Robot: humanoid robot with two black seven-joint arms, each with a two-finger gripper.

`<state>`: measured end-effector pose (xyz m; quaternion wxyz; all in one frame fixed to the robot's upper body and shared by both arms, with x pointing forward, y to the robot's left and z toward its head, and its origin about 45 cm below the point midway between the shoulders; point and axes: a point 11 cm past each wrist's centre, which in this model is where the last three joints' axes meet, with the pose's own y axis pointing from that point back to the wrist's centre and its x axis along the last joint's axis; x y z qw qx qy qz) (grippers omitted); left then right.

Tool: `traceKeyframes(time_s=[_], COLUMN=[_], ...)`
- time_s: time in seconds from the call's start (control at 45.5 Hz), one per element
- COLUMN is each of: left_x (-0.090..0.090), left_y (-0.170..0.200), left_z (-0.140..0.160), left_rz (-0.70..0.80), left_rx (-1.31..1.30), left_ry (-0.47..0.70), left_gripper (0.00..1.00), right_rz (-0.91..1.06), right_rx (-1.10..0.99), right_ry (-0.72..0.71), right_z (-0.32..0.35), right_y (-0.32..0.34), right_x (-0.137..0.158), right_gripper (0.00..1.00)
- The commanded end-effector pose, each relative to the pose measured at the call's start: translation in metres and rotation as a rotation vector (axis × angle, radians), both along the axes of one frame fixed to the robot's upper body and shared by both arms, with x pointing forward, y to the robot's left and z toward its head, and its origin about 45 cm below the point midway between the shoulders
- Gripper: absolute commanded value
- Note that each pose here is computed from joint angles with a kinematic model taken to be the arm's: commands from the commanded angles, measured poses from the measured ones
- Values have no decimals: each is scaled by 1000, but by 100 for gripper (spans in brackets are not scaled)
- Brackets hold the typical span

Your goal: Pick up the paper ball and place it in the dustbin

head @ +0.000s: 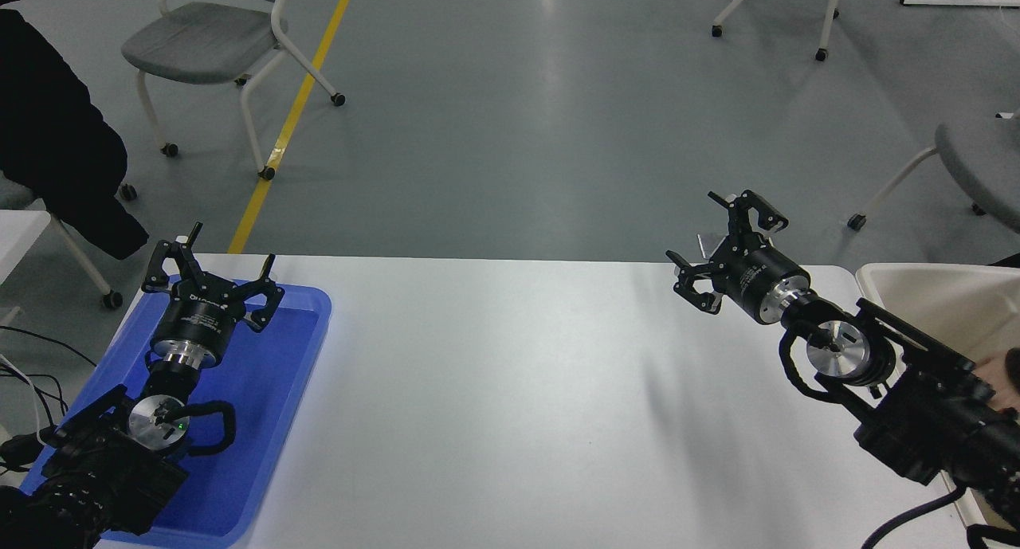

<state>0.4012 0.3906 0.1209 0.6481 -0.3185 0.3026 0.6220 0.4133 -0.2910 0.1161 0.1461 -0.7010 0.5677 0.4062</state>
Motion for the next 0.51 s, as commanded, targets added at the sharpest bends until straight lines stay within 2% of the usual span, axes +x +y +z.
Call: traceKeyframes(time_s=[0.0, 0.22, 0.484], left_x=[0, 0, 0], left_y=[0, 0, 0], left_z=[0, 0, 0], left_rz=[1, 1, 1], left_rx=[0, 0, 0], left_ry=[0, 0, 0], left_gripper=[100, 100, 100], right_rz=[-79, -80, -81], right_rx=[76, 86, 88], right_ry=[15, 49, 52], right_z=[-34, -58, -60], right_y=[-36, -46, -47], right_x=[-27, -56, -59], right_gripper=[100, 100, 100])
